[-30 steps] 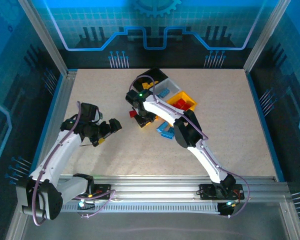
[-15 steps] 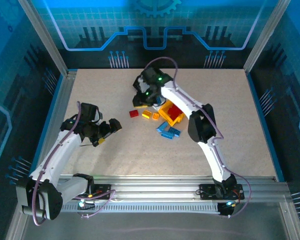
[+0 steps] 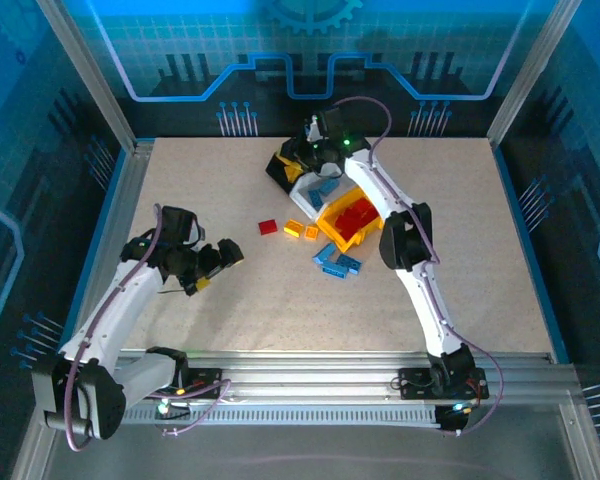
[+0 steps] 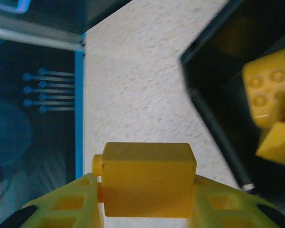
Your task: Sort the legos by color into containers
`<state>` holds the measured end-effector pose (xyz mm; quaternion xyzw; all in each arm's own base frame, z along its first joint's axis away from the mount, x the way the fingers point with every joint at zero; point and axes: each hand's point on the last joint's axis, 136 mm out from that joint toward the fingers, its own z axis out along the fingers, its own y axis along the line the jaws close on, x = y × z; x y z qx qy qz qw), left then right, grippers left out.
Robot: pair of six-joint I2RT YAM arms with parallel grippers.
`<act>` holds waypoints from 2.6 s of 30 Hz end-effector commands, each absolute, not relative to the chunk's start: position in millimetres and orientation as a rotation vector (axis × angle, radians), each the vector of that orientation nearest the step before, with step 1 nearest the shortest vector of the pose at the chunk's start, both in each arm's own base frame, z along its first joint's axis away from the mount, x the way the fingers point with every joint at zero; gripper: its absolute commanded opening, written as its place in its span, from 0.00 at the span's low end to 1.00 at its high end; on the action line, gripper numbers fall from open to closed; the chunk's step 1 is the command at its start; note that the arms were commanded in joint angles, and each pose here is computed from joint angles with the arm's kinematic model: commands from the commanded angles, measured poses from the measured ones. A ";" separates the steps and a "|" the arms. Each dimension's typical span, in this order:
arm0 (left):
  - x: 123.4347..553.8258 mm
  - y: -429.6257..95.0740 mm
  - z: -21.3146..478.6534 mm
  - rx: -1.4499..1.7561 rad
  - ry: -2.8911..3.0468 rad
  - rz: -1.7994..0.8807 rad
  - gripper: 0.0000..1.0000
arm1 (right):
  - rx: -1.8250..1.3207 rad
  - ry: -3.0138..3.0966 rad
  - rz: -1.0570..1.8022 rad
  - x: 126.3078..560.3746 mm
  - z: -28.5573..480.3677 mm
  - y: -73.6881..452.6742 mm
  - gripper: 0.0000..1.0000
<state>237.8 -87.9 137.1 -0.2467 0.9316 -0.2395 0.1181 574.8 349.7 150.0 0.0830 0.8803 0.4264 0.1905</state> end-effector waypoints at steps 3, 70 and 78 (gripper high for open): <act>235.3 -87.7 147.8 -0.701 2.736 -0.717 0.99 | 0.458 2.390 1.126 614.9 128.6 324.2 0.35; 440.8 -143.5 26.2 -0.309 3.127 -0.125 0.86 | -0.191 2.936 0.450 279.6 154.7 194.2 0.64; 434.3 -148.4 12.9 -0.329 3.147 -0.122 0.72 | -0.187 2.944 0.446 276.3 149.5 192.2 0.64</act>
